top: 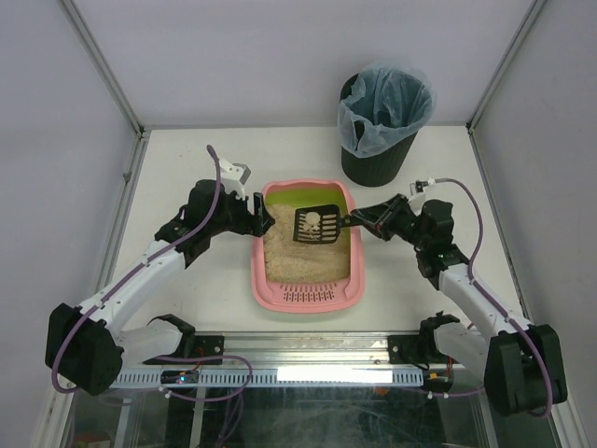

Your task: Clean the litter box

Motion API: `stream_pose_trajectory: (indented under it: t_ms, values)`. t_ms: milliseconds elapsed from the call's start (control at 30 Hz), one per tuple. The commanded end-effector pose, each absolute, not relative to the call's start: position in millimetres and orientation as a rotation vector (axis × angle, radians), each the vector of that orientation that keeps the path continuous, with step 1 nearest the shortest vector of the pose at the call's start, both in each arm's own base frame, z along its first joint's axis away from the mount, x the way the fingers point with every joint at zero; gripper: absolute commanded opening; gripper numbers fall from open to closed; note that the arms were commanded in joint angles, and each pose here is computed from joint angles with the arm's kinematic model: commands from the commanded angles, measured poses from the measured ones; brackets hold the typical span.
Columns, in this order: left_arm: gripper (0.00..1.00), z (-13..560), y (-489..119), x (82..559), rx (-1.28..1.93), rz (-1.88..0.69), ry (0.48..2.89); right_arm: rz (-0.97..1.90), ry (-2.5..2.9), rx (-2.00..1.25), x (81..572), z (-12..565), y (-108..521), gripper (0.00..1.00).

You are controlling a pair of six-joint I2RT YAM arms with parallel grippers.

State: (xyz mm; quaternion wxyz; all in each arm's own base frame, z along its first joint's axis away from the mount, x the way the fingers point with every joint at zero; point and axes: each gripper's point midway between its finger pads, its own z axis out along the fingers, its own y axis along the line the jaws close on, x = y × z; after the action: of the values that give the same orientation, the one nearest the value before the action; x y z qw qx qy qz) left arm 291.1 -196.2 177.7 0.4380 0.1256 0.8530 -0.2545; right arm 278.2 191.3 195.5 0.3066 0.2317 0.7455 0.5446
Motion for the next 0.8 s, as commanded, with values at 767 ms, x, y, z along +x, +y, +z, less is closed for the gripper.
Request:
stream_pose_trajectory:
  t_ms: [767]
  values:
    - [0.73,206.1,-202.6,299.4,0.351,-0.658,2.01,1.424,1.859,0.578,271.4,213.6,178.0,0.0]
